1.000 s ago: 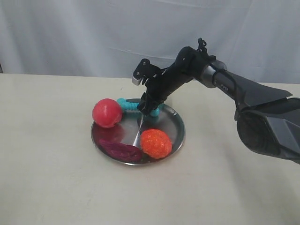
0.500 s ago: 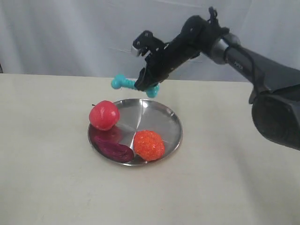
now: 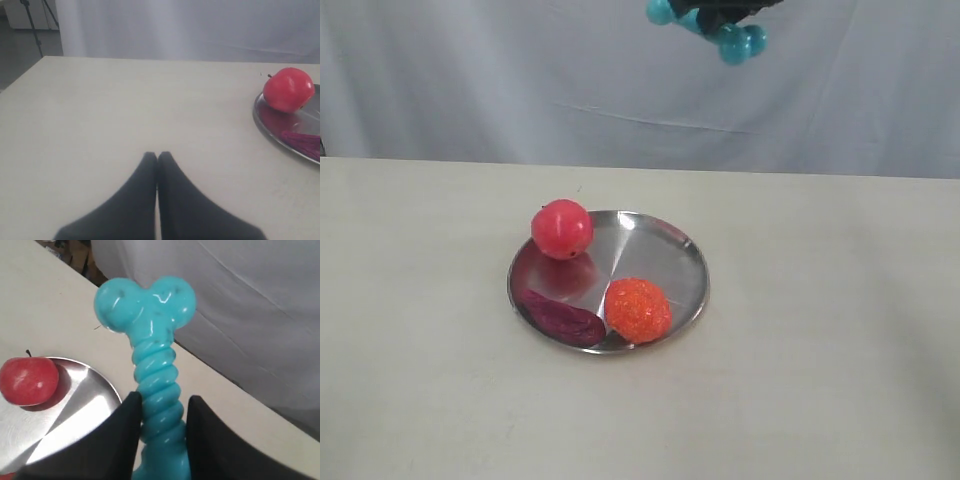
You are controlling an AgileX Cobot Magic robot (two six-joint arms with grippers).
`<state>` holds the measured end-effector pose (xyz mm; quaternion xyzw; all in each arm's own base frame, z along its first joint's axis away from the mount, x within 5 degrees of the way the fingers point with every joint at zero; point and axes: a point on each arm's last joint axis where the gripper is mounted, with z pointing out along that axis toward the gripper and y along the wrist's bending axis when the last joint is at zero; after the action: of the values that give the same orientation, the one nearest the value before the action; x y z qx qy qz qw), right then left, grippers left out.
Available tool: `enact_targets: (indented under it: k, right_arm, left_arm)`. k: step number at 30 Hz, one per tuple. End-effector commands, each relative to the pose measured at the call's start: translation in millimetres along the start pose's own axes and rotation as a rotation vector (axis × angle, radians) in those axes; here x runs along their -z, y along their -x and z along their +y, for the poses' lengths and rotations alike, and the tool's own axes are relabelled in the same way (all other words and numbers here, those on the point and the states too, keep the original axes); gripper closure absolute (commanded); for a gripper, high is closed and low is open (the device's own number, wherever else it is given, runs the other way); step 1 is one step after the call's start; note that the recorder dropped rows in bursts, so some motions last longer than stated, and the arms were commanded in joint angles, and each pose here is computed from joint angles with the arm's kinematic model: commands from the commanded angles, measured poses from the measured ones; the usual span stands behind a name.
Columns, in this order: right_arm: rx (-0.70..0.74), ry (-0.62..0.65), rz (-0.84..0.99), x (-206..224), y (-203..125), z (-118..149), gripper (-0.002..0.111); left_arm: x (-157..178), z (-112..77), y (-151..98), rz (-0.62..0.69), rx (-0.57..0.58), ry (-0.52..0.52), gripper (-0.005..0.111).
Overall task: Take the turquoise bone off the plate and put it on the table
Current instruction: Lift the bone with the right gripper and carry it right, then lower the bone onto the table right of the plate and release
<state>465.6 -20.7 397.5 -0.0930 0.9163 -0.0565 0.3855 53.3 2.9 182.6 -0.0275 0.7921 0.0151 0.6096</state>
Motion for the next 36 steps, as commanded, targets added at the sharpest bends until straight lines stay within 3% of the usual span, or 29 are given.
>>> enact_targets:
  k: [1, 8, 13, 18, 24, 30, 36]
  right_arm:
    - [-0.141, -0.049, 0.033, 31.3, -8.6, -16.5, 0.109]
    - [-0.231, -0.08, 0.128, 36.1, -35.1, -41.8, 0.109]
    - [-0.244, -0.078, 0.271, 11.0, -66.9, -46.7, 0.109]
    - [-0.262, -0.059, 0.442, -24.2, -109.4, -37.6, 0.109]
    - [-0.327, -0.061, 0.427, -73.2, -152.2, -26.1, 0.109]
    - [-0.348, -0.042, 0.539, -126.0, -199.8, -14.4, 0.109]
    - [-0.367, -0.005, 0.635, -158.7, -227.2, -3.0, 0.109]
  left_arm:
    - [-0.2, -0.4, -0.3, -0.004, 0.003, -0.008, 0.107]
    - [-0.2, -0.4, -0.3, -0.004, 0.003, -0.008, 0.107]
    - [-0.2, -0.4, -0.3, -0.004, 0.003, -0.008, 0.107]
    - [-0.2, -0.4, -0.3, -0.004, 0.003, -0.008, 0.107]
    - [-0.2, -0.4, -0.3, -0.004, 0.003, -0.008, 0.107]
    - [-0.2, -0.4, -0.3, -0.004, 0.003, -0.008, 0.107]
    - [-0.2, -0.4, -0.3, -0.004, 0.003, -0.008, 0.107]
